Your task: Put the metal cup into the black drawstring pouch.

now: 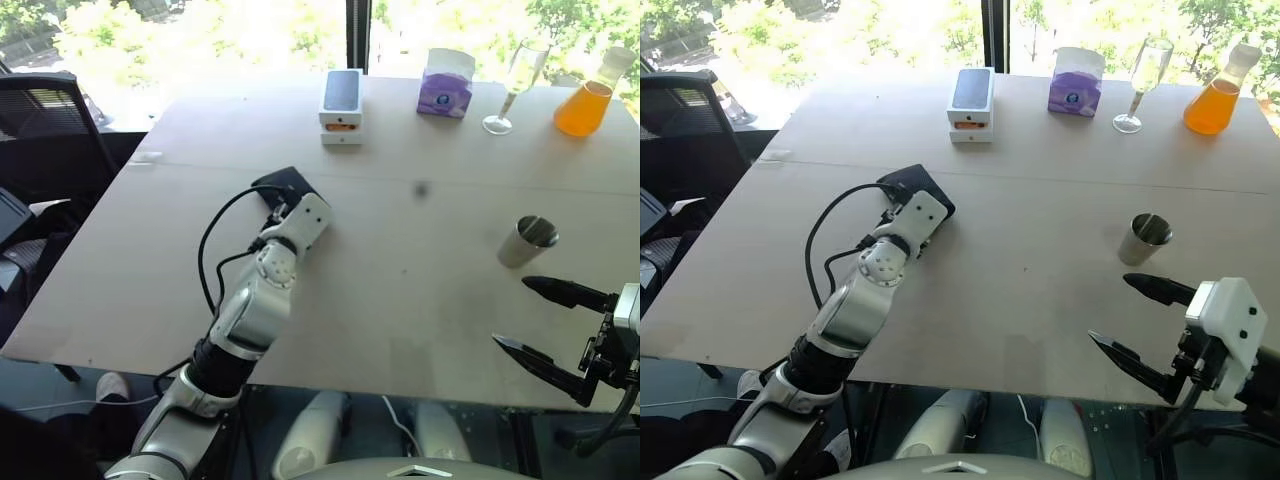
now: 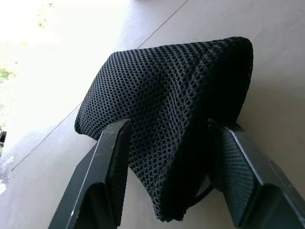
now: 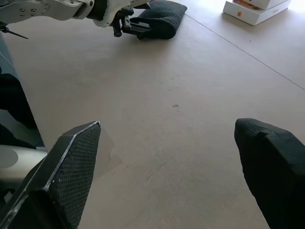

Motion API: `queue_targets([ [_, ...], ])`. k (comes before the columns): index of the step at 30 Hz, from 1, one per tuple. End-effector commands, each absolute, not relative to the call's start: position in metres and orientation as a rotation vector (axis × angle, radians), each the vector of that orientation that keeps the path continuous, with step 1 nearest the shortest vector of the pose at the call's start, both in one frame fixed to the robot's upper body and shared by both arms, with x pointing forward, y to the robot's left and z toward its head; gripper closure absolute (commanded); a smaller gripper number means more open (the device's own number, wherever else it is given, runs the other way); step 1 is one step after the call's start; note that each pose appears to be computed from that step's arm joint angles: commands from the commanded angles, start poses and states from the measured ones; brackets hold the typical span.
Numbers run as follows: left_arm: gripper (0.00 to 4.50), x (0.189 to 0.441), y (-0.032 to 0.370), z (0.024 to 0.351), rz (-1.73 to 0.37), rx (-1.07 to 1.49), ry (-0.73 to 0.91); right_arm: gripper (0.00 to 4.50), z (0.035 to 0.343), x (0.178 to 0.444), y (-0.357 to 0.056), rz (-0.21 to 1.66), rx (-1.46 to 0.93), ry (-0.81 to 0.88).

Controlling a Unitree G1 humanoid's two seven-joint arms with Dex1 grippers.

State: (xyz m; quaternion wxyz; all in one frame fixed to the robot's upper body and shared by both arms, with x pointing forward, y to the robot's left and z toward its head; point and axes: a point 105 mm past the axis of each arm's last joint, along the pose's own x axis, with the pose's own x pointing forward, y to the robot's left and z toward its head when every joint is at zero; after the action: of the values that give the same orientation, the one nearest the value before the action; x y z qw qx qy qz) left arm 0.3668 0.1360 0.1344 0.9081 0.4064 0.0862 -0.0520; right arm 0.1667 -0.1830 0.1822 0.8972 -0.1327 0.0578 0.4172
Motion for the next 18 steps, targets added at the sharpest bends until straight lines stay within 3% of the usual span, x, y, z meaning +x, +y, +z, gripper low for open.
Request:
queue_targets([
  [1,1.91,0.373,0.134,0.145,-0.089,0.878,0.122,0.0,0.187,0.164,-0.178,0.87,-0.291,0.094],
  [8,1.91,0.385,0.142,0.147,-0.073,0.898,0.113,0.0,0.184,0.163,-0.177,0.862,-0.287,0.091],
  [11,2.66,0.388,0.142,0.144,-0.111,0.855,0.135,0.0,0.182,0.164,-0.175,0.86,-0.285,0.09],
  [15,4.42,0.394,0.148,0.145,-0.165,0.734,0.191,0.0,0.183,0.169,-0.176,0.817,-0.3,0.075],
  [18,4.42,0.398,0.149,0.147,-0.238,0.574,0.253,0.0,0.183,0.178,-0.18,0.743,-0.316,0.081],
])
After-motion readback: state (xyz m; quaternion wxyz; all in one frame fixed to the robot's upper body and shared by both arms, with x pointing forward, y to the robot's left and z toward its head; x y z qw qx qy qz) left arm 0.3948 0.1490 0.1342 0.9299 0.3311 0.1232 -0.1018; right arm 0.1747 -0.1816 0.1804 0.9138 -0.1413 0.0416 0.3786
